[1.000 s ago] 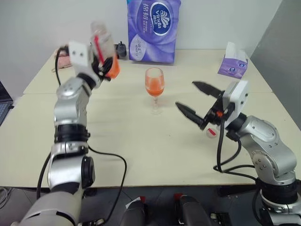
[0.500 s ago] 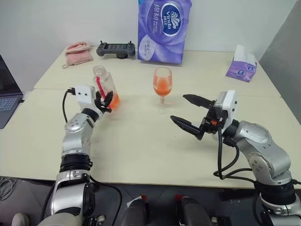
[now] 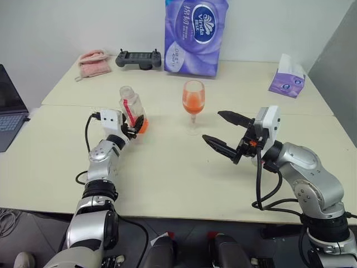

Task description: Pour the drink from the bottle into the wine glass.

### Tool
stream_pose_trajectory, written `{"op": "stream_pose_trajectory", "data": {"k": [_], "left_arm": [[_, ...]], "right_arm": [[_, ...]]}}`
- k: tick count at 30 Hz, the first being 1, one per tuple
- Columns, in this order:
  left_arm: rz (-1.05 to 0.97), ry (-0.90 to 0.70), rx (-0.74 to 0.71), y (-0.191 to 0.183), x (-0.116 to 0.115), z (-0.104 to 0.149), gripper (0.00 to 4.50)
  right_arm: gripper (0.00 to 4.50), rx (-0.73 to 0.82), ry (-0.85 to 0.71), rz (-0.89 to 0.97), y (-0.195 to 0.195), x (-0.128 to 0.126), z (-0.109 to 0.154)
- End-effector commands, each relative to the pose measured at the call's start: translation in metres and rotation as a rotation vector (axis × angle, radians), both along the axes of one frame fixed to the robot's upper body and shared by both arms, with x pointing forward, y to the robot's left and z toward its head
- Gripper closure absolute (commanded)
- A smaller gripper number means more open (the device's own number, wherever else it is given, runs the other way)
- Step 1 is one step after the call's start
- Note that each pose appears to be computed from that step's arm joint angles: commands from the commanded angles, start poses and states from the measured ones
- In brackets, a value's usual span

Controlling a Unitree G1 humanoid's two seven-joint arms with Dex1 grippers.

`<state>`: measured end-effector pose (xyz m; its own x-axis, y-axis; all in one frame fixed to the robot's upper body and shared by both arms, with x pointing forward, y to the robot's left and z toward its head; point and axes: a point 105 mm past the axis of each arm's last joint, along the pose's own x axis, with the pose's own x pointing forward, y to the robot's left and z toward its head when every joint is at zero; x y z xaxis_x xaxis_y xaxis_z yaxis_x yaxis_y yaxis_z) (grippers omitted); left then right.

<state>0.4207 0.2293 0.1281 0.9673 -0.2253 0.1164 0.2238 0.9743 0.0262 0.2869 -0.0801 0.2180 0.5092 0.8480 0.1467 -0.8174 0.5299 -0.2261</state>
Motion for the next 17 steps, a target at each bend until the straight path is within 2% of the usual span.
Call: {"op": "stream_pose_trajectory", "data": {"k": [1,7,9,12,15,17], "left_arm": [[0.026,-0.010,0.020,0.009,-0.005,0.001,0.02],[0.071,0.079,0.051,0.021,-0.031,-0.026,0.02],[0.077,0.127,0.077,0.021,-0.047,-0.036,0.02],[0.093,0.198,0.148,0.016,-0.076,-0.047,0.02],[0.121,0.217,0.164,0.013,-0.095,-0.041,0.02],[0.160,0.218,0.149,0.016,-0.101,-0.034,0.02]], "right_arm": [[0.00,-0.014,-0.047,0.010,0.000,-0.010,0.006],[0.00,-0.092,0.018,-0.079,-0.017,-0.010,-0.023],[0.00,-0.160,0.057,-0.196,-0.033,-0.007,-0.040],[0.00,-0.150,0.163,-0.520,-0.068,0.005,-0.060],[0.00,-0.097,0.247,-0.775,-0.091,0.007,-0.073],[0.00,-0.086,0.264,-0.867,-0.098,0.005,-0.078]]}}
